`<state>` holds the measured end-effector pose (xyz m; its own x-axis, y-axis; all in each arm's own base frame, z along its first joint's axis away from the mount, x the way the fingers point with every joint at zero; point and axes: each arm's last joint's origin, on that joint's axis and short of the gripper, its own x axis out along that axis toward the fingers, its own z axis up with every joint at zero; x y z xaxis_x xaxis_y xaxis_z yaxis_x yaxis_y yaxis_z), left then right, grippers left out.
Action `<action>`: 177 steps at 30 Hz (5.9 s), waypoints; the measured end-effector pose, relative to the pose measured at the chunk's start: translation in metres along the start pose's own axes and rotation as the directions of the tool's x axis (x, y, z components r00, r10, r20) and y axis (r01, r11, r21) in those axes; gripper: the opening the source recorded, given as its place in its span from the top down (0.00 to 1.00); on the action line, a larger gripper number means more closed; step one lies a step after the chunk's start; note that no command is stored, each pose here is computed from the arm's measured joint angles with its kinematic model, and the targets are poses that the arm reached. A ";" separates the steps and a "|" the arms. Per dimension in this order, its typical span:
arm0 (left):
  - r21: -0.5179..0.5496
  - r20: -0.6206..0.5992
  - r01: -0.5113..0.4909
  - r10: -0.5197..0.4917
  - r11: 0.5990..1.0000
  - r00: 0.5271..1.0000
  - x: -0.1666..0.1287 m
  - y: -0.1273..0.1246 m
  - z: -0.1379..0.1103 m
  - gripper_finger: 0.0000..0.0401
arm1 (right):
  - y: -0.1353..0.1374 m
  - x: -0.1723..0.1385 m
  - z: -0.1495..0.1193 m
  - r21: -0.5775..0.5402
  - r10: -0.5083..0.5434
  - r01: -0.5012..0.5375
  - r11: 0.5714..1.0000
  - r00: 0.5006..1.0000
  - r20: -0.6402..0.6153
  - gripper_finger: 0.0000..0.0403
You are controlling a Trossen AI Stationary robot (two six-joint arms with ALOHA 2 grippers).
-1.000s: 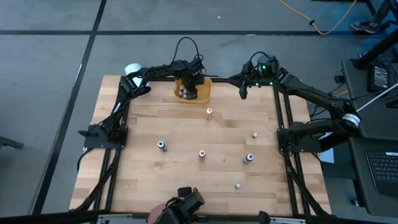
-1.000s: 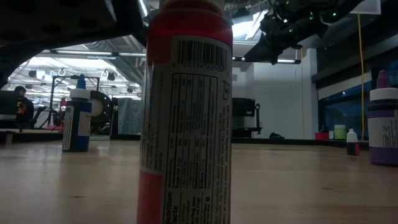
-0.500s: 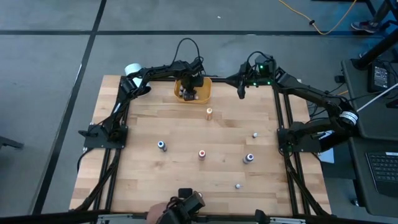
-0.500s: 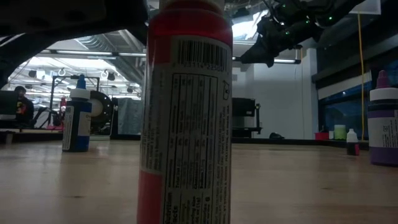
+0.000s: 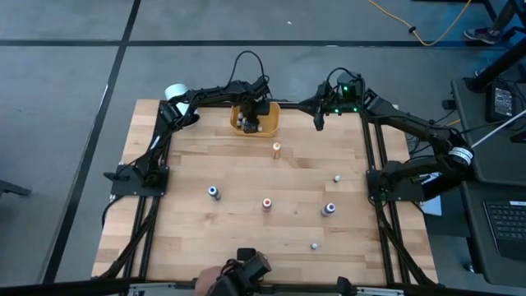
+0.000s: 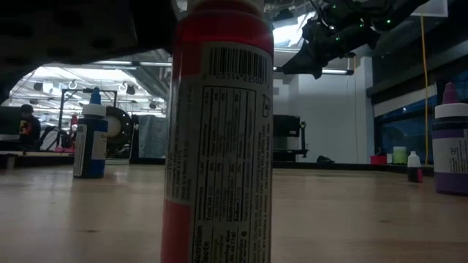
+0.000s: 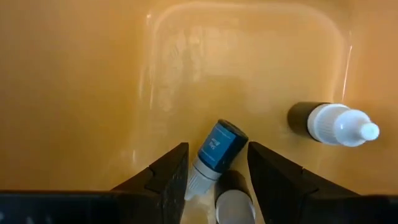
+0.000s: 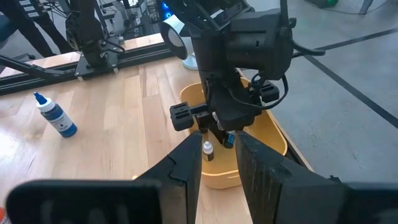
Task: Pick & Place food coloring
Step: Put the small blue food coloring bottle into the yellow bin
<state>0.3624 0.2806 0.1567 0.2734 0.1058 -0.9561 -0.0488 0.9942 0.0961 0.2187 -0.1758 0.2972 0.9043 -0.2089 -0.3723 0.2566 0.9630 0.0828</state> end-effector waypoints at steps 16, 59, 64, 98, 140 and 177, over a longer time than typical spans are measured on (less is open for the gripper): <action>-0.002 0.019 -0.001 0.001 1.000 1.000 0.004 0.002 0.001 0.70 | 0.000 0.000 0.000 0.001 -0.001 0.001 1.000 1.000 0.001 0.75; -0.198 0.404 0.127 -0.037 0.972 0.914 -0.138 0.018 0.061 0.84 | -0.007 -0.004 -0.002 0.017 -0.029 0.029 0.999 1.000 -0.012 0.75; -0.241 0.583 0.156 0.015 0.958 0.812 -0.181 0.023 0.067 0.84 | -0.019 -0.010 -0.003 0.051 -0.072 0.072 0.996 0.997 -0.007 0.75; -0.035 0.999 0.217 0.041 0.976 -0.025 -0.268 -0.003 0.120 0.84 | -0.053 0.000 0.041 -0.107 0.264 -0.330 0.938 0.479 0.837 0.40; -0.022 0.939 0.314 0.128 0.949 -0.319 -0.249 -0.020 0.144 0.84 | -0.052 -0.021 0.064 -0.167 0.178 -0.062 0.984 0.362 0.915 0.57; -0.036 0.935 0.341 0.152 0.939 -0.321 -0.237 -0.026 0.151 0.84 | -0.052 -0.025 0.083 -0.210 0.220 -0.068 0.975 0.359 0.907 0.65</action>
<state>0.4439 0.2332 0.4222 0.8030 0.1365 0.5801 0.0128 0.9692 -0.2457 0.2111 -0.2345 0.3787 0.6906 -0.0177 0.7230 0.1171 0.9892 -0.0876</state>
